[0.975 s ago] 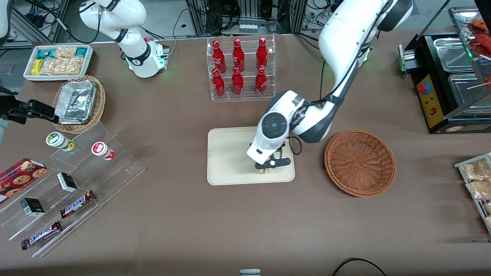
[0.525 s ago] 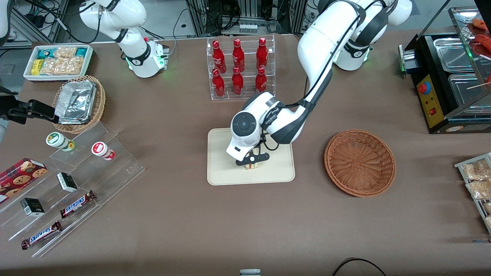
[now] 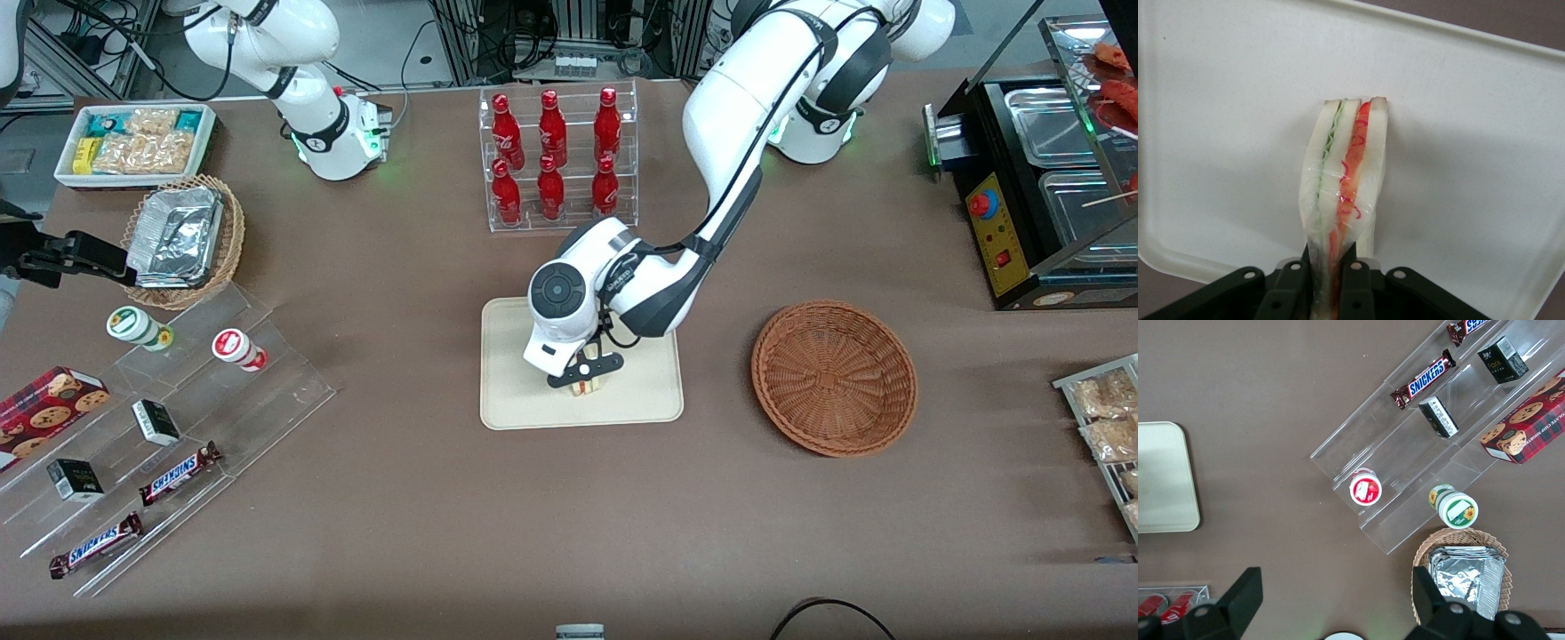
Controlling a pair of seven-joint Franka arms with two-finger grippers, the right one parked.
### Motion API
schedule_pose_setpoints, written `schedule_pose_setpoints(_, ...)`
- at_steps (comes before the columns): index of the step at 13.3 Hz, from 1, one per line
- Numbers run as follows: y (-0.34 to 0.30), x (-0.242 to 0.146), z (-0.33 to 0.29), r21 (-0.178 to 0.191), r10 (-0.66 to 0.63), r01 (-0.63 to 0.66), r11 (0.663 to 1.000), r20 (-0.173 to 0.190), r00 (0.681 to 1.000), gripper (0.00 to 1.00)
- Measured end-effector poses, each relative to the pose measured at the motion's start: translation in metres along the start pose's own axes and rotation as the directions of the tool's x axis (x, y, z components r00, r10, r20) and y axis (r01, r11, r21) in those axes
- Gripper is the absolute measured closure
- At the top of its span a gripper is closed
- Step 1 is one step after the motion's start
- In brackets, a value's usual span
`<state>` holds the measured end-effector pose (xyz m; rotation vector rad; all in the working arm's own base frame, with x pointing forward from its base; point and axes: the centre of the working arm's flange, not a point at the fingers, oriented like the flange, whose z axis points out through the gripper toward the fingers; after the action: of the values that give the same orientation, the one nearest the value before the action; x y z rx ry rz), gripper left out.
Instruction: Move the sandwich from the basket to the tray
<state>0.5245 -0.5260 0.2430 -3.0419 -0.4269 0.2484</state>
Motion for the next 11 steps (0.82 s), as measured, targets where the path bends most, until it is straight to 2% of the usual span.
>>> schedule_pose_setpoints(3,0.002,0.002,-0.008,-0.008,0.0,0.0,1.0,-0.02,1.0,0.48)
schedule_pose_setpoints(7,-0.008,0.017,-0.068,-0.064,-0.016,0.012,0.998,-0.061,0.998,0.03)
schedule_pose_setpoints(9,-0.022,0.022,-0.106,-0.071,0.009,-0.014,0.997,-0.075,0.997,0.0)
schedule_pose_setpoints(11,-0.042,0.026,-0.143,-0.058,0.076,-0.081,0.995,-0.084,0.994,0.0)
